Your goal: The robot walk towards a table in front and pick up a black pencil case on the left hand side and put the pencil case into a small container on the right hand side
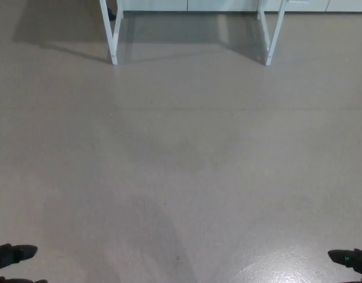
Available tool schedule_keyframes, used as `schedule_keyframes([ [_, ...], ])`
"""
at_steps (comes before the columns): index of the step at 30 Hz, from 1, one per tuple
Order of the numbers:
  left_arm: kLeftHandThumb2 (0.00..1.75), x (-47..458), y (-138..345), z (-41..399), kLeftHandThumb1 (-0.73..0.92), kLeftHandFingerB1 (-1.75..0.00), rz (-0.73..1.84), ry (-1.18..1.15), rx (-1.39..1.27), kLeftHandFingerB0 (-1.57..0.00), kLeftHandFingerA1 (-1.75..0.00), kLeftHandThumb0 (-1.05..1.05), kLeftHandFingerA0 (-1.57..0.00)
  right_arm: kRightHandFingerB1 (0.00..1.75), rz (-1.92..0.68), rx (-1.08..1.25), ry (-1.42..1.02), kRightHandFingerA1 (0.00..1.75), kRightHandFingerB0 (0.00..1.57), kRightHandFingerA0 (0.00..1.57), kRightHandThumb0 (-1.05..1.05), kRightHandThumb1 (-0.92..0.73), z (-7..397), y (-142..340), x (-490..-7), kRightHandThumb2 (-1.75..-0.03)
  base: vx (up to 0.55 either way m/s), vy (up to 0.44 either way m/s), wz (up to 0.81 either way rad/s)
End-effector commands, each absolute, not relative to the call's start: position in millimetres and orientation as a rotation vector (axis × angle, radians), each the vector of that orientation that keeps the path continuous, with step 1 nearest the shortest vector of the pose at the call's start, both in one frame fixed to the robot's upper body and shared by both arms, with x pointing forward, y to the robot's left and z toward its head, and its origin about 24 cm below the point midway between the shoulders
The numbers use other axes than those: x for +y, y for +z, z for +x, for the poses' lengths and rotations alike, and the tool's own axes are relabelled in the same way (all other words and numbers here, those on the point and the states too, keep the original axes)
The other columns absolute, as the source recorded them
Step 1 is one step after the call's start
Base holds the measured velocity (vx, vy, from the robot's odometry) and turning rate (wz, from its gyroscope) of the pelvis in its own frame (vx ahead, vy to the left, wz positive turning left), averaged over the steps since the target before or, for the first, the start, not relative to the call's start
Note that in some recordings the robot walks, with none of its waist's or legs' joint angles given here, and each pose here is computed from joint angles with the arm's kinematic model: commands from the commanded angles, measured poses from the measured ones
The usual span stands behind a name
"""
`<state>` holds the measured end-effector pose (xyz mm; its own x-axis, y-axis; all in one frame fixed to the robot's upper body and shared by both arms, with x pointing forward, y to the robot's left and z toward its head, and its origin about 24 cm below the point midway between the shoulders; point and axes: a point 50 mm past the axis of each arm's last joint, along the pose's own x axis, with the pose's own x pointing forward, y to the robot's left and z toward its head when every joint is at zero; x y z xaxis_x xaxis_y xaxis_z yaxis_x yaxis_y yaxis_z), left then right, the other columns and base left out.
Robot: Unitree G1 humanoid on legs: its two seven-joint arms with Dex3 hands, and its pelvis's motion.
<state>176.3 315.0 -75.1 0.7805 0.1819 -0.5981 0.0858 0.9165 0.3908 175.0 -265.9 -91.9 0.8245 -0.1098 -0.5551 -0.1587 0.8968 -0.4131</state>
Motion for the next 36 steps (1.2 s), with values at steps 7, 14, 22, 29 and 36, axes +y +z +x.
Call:
schedule_keyframes([
  [7, 0.66, 317.6, -84.5, 142.6, 0.36, -0.46, 0.383, -0.001, 0.701, -0.47, -0.52, -0.39, -0.65, 0.37, -0.476, 0.613, 0.045, 0.53, 0.48, 0.65, -0.37, -0.53, 132.0, -100.6, -275.4, -0.56, 0.0, 0.0, 0.0],
  [14, 0.66, 316.7, -87.3, 136.0, 0.36, -0.45, 0.412, -0.01, 0.726, -0.47, -0.51, -0.4, -0.65, 0.49, -0.483, 0.646, 0.044, 0.59, 0.4, 0.59, -0.44, -0.43, 122.2, -104.8, -277.5, -0.77, 0.01, -0.001, -0.01],
  [22, 0.66, 317.8, -87.4, 134.5, 0.36, -0.46, 0.408, -0.015, 0.737, -0.47, -0.51, -0.41, -0.63, 0.5, -0.469, 0.645, 0.042, 0.58, 0.4, 0.59, -0.43, -0.42, 118.9, -106.0, -277.1, -0.76, -0.01, 0.014, 0.07],
  [29, 0.66, 318.1, -85.9, 137.5, 0.36, -0.45, 0.404, -0.01, 0.729, -0.47, -0.51, -0.4, -0.64, 0.5, -0.476, 0.637, 0.042, 0.59, 0.4, 0.59, -0.44, -0.43, 122.2, -105.4, -277.0, -0.77, 0.17, 0.282, -0.14],
  [36, 0.67, 317.3, -83.4, 139.1, 0.36, -0.46, 0.427, -0.021, 0.71, -0.46, -0.51, -0.4, -0.63, 0.37, -0.463, 0.622, 0.046, 0.51, 0.47, 0.64, -0.37, -0.53, 124.1, -104.3, -277.0, -0.56, 0.19, 0.205, 0.02],
])
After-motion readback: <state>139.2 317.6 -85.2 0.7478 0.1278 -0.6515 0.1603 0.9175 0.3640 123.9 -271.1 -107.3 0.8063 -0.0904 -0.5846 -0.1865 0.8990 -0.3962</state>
